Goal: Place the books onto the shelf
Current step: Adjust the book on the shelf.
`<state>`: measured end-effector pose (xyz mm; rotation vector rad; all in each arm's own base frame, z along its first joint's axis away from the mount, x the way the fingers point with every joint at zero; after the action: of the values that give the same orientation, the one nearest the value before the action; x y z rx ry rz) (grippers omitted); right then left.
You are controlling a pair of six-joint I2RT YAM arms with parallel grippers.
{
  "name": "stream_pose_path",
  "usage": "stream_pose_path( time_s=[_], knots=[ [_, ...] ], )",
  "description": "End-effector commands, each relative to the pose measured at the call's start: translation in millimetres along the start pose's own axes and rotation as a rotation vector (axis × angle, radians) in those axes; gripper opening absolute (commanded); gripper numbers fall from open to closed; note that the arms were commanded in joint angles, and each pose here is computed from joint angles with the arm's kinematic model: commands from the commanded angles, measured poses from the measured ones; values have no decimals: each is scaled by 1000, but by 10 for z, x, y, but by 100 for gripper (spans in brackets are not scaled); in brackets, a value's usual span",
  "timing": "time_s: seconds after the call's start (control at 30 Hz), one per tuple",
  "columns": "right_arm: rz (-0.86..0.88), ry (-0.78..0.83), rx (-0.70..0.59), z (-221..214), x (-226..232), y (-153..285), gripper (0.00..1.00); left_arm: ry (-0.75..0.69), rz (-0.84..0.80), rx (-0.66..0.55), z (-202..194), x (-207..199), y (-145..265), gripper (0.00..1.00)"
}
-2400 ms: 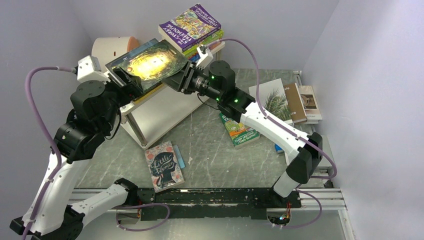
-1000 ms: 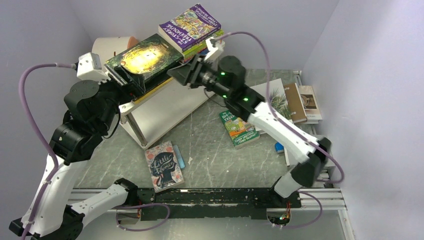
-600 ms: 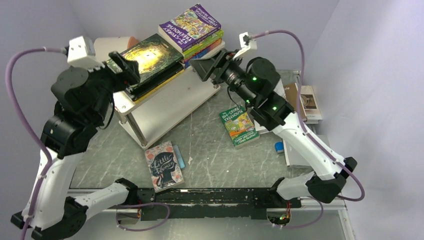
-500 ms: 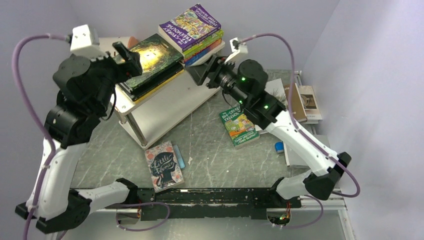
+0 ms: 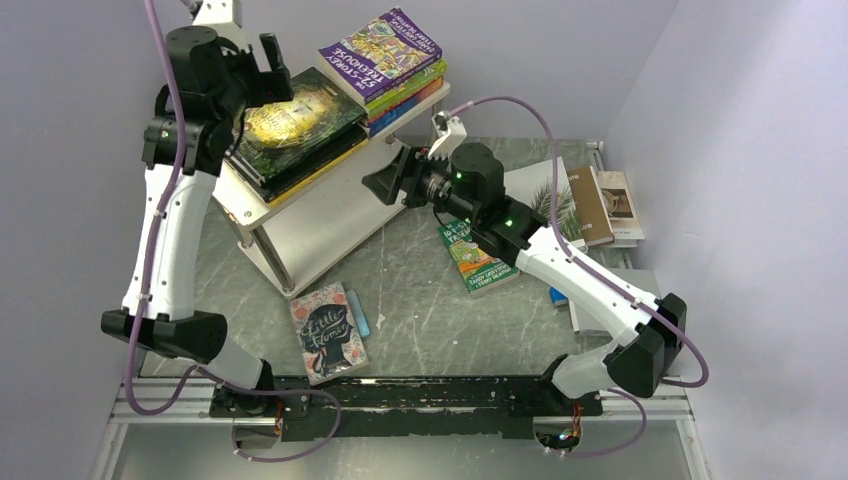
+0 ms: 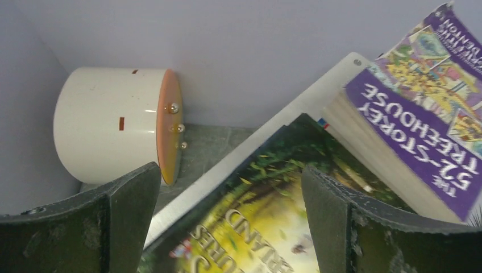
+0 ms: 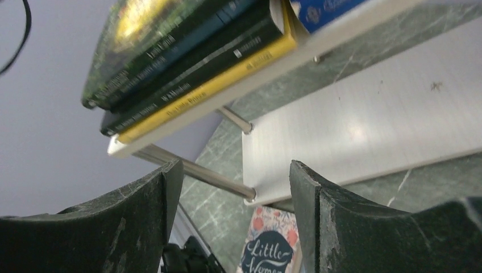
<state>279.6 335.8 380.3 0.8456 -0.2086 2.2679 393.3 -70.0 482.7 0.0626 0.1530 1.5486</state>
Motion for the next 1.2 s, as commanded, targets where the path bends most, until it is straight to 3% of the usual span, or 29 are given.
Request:
stream_pose_path(
  time_s=[0.0, 0.1, 0.4, 0.63, 0.83, 1.17],
  knots=[
    [55, -26, 21, -97, 63, 80, 72, 21, -169, -25, 113, 80, -63, 97],
    [59, -39, 33, -163, 59, 62, 72, 52, -262, 6, -7, 146, -178, 97],
    [86, -40, 42, -241, 215, -90, 72, 184, -587, 85, -265, 300, -170, 85],
    [158, 1, -12, -226, 496, -253, 71, 194, -610, 166, -487, 310, -243, 84],
    [201, 28, -40, -170, 660, -391, 61, 185, -663, 154, -485, 246, -150, 67],
    [211, 49, -68, -117, 725, -626, 50, 215, -717, 160, -520, 178, -74, 46]
  ],
)
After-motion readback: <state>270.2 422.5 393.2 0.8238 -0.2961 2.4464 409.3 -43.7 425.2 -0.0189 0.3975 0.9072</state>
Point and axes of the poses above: each gripper's point midway between its finger pads, its own y axis back along the fingers, its own x axis along the line the jaws close on, z = x × y, the point moved 3 cm from there along y, back along the fingers, and after that the axes turned 3 degrees about -y, right-handed, at the moved point
